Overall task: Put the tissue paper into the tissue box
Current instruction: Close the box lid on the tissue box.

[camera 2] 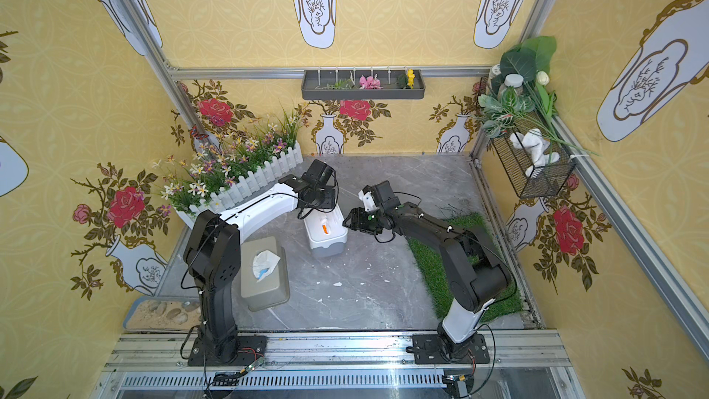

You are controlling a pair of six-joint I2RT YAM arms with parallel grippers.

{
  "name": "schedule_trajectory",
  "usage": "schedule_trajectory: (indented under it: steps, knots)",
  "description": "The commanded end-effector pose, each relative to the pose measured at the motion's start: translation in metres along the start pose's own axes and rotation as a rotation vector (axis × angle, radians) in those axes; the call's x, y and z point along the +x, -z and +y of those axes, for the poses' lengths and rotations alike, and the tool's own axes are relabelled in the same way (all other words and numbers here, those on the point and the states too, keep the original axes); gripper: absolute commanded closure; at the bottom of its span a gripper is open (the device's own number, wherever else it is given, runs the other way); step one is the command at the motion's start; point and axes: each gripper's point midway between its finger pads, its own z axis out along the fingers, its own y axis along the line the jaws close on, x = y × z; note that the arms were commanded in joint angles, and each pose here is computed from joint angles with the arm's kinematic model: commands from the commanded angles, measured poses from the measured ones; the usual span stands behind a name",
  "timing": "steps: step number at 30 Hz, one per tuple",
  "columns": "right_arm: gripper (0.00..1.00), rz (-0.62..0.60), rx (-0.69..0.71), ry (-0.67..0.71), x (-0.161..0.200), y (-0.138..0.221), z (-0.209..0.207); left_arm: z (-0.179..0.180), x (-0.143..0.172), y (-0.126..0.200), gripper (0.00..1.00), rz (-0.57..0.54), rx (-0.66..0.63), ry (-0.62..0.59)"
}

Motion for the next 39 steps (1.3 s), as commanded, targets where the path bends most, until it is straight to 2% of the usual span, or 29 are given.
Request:
schedule_trajectory:
  steps: [1, 7, 17, 21, 24, 29, 34, 39]
  knots:
    - [0.4, -0.005, 0.058, -0.011, 0.0, 0.0, -0.018, 0.02, 0.106, 0.001, 0.3, 0.428, -0.075, -0.046]
    - [0.43, -0.014, 0.014, 0.0, -0.001, -0.003, -0.013, 0.016, 0.106, 0.008, 0.3, 0.429, -0.103, -0.061]
    - [0.46, 0.018, 0.03, 0.107, 0.002, 0.003, -0.008, 0.008, 0.075, 0.039, 0.23, 0.312, -0.07, -0.011]
    - [0.5, 0.064, 0.005, 0.133, 0.012, -0.008, 0.003, 0.007, 0.06, 0.053, 0.19, 0.249, -0.052, 0.008]
    - [0.56, 0.095, 0.005, 0.154, 0.023, -0.015, 0.011, 0.006, 0.049, 0.062, 0.18, 0.205, -0.035, 0.019]
    - [0.6, 0.137, -0.023, 0.21, 0.045, -0.021, 0.035, 0.002, 0.042, 0.07, 0.16, 0.181, 0.006, 0.01]
    - [0.64, 0.187, -0.007, 0.288, 0.073, -0.024, 0.053, 0.016, 0.041, 0.076, 0.15, 0.167, -0.023, 0.019]
    - [0.65, 0.199, -0.062, 0.326, 0.093, -0.022, 0.065, 0.049, 0.044, 0.083, 0.15, 0.162, -0.023, 0.143]
